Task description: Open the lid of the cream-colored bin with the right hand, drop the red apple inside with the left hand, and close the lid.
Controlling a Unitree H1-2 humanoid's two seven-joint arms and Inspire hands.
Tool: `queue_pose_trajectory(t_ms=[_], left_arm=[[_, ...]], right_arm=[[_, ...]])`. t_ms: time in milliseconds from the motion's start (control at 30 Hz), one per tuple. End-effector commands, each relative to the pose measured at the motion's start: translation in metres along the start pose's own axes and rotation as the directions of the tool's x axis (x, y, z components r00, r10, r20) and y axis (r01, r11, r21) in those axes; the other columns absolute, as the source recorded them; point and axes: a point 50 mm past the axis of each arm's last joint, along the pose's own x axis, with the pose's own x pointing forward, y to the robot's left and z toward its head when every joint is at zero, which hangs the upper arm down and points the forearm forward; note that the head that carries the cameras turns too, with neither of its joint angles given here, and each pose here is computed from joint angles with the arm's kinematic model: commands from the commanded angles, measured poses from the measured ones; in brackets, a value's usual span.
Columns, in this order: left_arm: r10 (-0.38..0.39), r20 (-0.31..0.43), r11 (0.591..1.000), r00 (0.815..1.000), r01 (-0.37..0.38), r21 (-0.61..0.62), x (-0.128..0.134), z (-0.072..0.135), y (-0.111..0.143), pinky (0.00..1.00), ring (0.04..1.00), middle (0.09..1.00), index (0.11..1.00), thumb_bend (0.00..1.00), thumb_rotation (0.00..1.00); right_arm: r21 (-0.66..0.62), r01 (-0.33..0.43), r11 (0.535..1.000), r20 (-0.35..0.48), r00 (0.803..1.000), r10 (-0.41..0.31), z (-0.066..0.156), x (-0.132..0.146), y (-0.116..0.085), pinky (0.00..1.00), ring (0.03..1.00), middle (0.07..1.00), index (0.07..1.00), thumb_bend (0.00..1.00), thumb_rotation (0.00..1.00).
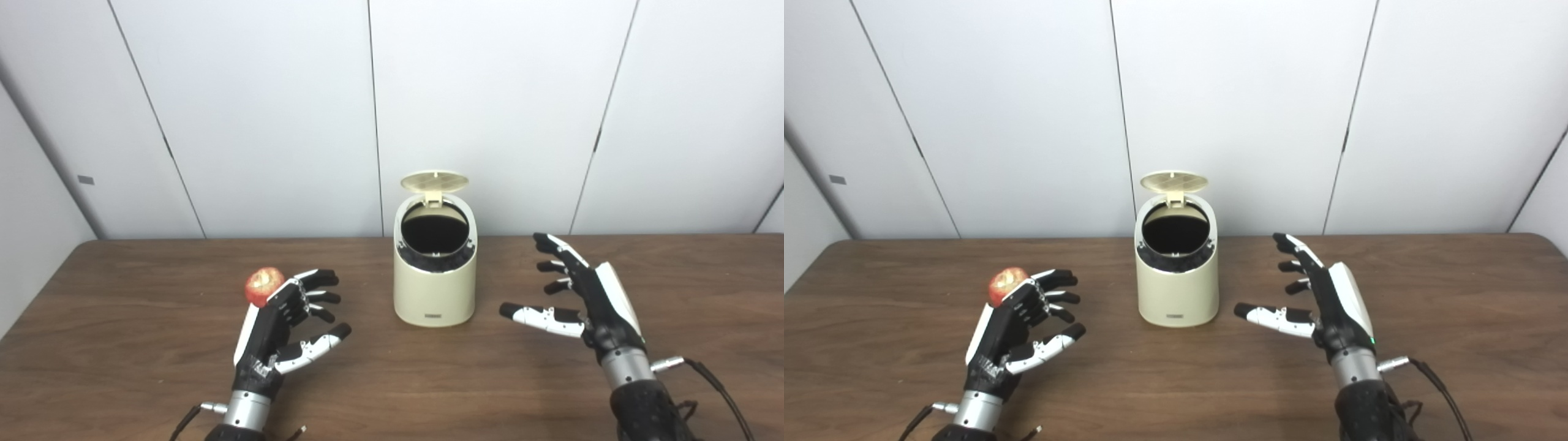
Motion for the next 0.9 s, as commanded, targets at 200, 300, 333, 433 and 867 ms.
queue_pose_trajectory(t_ms=[200, 300, 333, 433, 867], left_arm=[[0.079, 0.157, 0.963, 0.984, -0.117, 0.244, -0.004, 0.035, -0.001, 0.59, 0.693, 0.727, 0.724, 0.67, 0.05], [0.094, 0.209, 0.906, 0.973, -0.17, 0.387, 0.001, 0.051, 0.011, 0.66, 0.76, 0.792, 0.778, 0.68, 0.11], [0.092, 0.219, 0.888, 0.971, -0.18, 0.424, 0.002, 0.054, 0.015, 0.67, 0.78, 0.817, 0.801, 0.69, 0.1], [0.116, 0.216, 0.824, 0.969, -0.216, 0.524, 0.006, 0.061, 0.031, 0.73, 0.859, 0.903, 0.895, 0.74, 0.12], [0.211, 0.127, 0.715, 0.969, -0.242, 0.656, 0.012, 0.046, 0.079, 0.75, 0.896, 0.944, 0.932, 0.82, 0.12]], right_arm=[[0.028, 0.045, 0.999, 0.047, 0.998, -0.047, -0.009, -0.022, -0.009, 0.63, 0.796, 0.868, 0.864, 0.85, 0.2], [0.026, 0.046, 0.999, 0.04, 0.998, -0.047, -0.016, -0.026, -0.01, 0.63, 0.79, 0.856, 0.861, 0.84, 0.18], [0.023, 0.044, 0.999, 0.038, 0.998, -0.045, -0.017, -0.027, -0.011, 0.63, 0.79, 0.854, 0.86, 0.84, 0.18], [0.01, 0.036, 0.999, 0.028, 0.999, -0.037, -0.02, -0.028, -0.012, 0.66, 0.798, 0.855, 0.864, 0.83, 0.21], [0.013, 0.028, 1.0, 0.042, 0.999, -0.028, -0.007, -0.027, -0.015, 0.63, 0.782, 0.843, 0.853, 0.84, 0.14]])
